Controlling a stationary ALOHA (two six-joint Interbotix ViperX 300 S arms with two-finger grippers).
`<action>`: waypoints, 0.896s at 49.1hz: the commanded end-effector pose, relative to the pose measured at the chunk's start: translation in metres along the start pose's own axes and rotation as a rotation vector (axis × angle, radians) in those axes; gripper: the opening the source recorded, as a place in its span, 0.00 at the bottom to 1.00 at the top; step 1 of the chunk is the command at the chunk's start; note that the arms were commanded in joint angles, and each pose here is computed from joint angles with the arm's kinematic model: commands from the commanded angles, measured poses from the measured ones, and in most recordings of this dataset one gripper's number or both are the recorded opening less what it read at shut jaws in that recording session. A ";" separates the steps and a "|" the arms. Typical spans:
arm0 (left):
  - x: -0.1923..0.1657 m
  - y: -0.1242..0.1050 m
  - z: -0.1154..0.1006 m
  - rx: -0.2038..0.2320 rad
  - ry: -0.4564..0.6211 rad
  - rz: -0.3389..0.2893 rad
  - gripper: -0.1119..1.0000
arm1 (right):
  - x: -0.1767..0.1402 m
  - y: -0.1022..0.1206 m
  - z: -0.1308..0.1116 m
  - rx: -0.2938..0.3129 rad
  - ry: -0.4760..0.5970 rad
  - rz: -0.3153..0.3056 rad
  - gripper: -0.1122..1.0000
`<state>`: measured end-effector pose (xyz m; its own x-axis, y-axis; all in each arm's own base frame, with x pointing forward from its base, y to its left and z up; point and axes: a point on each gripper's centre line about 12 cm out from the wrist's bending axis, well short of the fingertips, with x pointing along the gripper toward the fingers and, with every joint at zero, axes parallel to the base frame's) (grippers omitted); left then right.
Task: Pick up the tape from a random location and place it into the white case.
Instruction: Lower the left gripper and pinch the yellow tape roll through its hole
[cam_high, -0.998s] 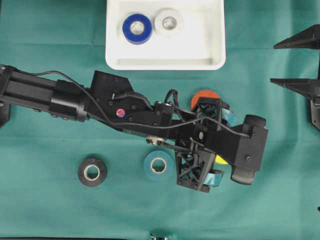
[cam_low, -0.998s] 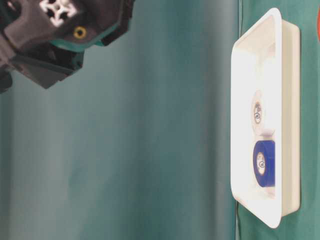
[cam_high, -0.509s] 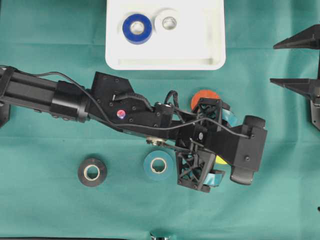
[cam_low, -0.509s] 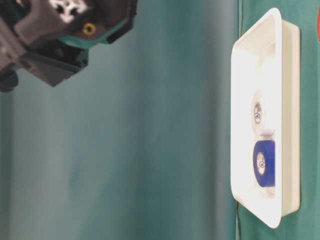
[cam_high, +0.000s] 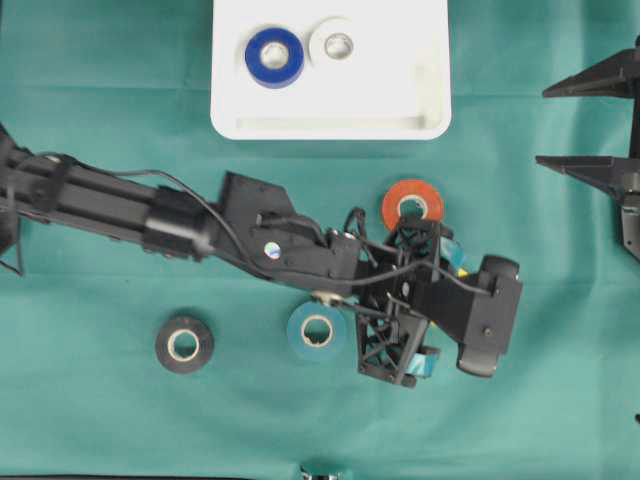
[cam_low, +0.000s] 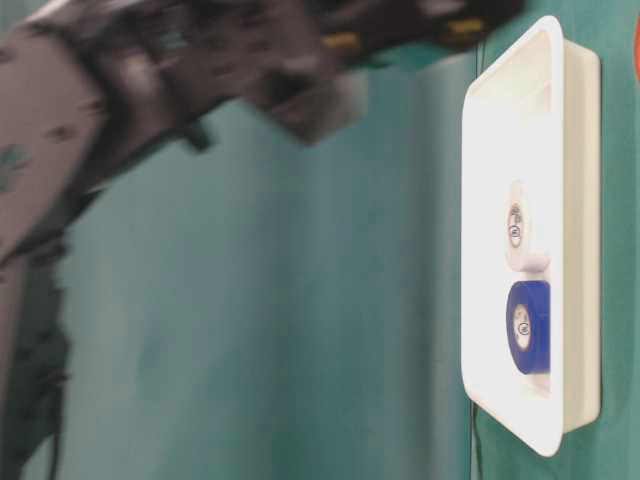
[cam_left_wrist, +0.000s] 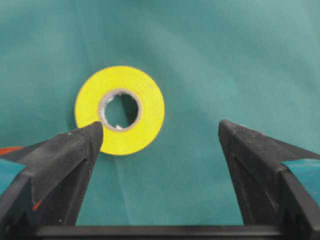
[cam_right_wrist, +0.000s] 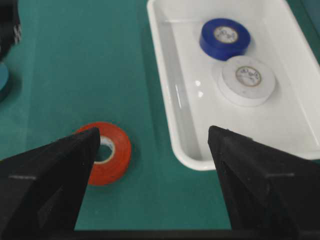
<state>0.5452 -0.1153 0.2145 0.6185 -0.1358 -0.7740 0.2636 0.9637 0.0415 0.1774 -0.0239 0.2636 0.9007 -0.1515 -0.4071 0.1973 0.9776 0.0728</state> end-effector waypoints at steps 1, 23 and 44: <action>-0.001 0.000 0.007 0.007 -0.035 0.004 0.95 | 0.001 0.001 0.004 0.003 -0.010 0.003 0.86; 0.054 0.010 -0.016 0.016 -0.003 0.017 0.95 | 0.004 0.000 0.001 0.004 0.001 0.002 0.86; 0.071 0.009 -0.021 0.017 0.017 0.014 0.95 | 0.007 0.000 0.000 0.005 0.007 -0.001 0.86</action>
<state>0.5715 -0.1085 0.1251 0.5726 -0.1110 -0.8122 0.2678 0.9618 0.0573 0.1810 -0.0246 0.2571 0.8935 -0.1509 -0.4229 0.1994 0.9772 0.0726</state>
